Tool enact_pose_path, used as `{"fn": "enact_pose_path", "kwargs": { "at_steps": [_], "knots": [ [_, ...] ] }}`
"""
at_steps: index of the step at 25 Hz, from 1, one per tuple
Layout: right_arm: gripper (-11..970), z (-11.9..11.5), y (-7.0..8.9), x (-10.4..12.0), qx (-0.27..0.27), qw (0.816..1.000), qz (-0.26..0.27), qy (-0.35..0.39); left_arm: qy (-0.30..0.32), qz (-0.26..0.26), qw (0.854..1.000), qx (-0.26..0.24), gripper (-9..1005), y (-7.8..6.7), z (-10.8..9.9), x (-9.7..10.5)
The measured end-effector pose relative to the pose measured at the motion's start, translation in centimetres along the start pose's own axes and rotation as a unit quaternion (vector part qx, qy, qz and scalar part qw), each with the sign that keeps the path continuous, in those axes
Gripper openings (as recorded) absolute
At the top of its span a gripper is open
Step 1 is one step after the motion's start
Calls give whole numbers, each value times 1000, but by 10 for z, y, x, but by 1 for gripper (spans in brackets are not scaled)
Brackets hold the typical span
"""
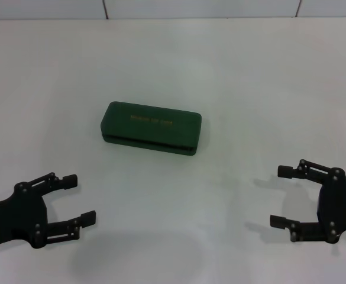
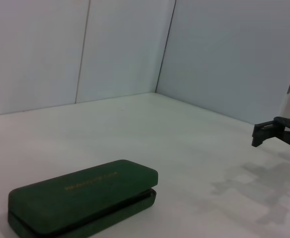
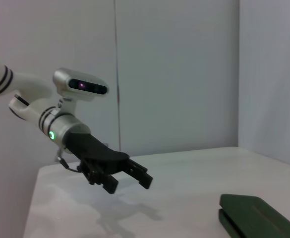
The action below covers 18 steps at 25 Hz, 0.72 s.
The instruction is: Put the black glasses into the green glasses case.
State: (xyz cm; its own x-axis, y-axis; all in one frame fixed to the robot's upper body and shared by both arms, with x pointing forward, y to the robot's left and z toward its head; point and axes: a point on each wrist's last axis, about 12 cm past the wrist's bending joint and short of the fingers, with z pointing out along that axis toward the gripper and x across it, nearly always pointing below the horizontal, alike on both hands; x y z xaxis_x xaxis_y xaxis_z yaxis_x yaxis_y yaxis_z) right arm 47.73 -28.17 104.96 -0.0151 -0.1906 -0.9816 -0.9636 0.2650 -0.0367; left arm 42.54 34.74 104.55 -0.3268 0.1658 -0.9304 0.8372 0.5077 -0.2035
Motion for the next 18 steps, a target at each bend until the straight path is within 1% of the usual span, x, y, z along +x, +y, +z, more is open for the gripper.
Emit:
{"fn": "enact_pose_path", "kwargs": {
  "at_steps": [7,14,18],
  "knots": [
    [883,4,-6,-2,4,1000,-5,5,0,1,1000,3,888,0,-1,-1],
    [883,11,-22,-11,-17,999,-14,25,20,-8,999,29,888,3,-5,-9],
    [883,13,-26,-13,-25,999,-17,37,22,-6,999,33,888,5,-4,-12]
  ]
}}
